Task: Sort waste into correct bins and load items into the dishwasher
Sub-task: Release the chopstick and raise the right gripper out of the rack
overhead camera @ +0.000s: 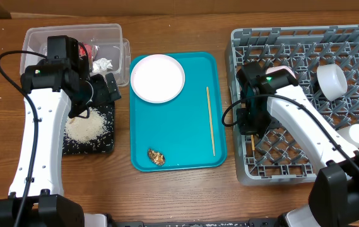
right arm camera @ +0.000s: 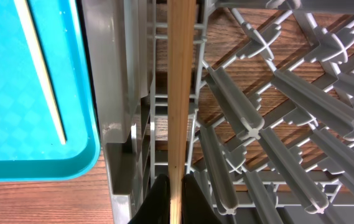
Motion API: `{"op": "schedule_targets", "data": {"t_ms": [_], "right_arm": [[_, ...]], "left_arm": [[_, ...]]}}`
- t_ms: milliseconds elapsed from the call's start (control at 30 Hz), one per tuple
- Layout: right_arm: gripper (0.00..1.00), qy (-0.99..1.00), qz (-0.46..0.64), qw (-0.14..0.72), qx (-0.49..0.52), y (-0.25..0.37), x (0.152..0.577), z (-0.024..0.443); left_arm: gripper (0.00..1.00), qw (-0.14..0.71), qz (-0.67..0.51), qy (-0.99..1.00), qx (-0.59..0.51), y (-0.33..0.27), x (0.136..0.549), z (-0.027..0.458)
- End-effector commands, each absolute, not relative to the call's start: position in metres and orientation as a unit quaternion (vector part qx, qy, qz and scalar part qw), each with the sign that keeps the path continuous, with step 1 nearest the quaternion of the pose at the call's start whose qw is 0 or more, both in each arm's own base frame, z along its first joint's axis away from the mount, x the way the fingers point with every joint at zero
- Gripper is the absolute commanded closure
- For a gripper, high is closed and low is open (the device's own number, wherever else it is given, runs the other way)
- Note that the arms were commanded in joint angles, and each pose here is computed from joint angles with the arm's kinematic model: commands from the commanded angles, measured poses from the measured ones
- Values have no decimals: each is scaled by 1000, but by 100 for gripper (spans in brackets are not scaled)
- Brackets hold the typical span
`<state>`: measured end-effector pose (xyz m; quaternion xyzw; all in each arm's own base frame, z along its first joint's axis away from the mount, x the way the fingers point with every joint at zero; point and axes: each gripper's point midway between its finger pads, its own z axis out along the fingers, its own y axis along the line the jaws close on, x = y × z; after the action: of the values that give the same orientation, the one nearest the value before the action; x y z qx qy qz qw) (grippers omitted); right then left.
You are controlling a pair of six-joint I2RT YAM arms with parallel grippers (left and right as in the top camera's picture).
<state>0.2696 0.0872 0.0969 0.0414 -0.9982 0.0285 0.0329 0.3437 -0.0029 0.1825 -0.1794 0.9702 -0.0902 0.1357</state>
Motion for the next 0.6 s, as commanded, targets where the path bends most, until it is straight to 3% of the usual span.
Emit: {"op": "schedule_targets", "data": {"t_ms": [0, 567], "right_arm": [[96, -998, 25, 33, 41, 88, 270, 96], [96, -999, 21, 29, 41, 88, 267, 70]], "left_arm": [[0, 151, -94, 968, -178, -5, 346, 194], [0, 151, -94, 968, -178, -5, 346, 194]]}}
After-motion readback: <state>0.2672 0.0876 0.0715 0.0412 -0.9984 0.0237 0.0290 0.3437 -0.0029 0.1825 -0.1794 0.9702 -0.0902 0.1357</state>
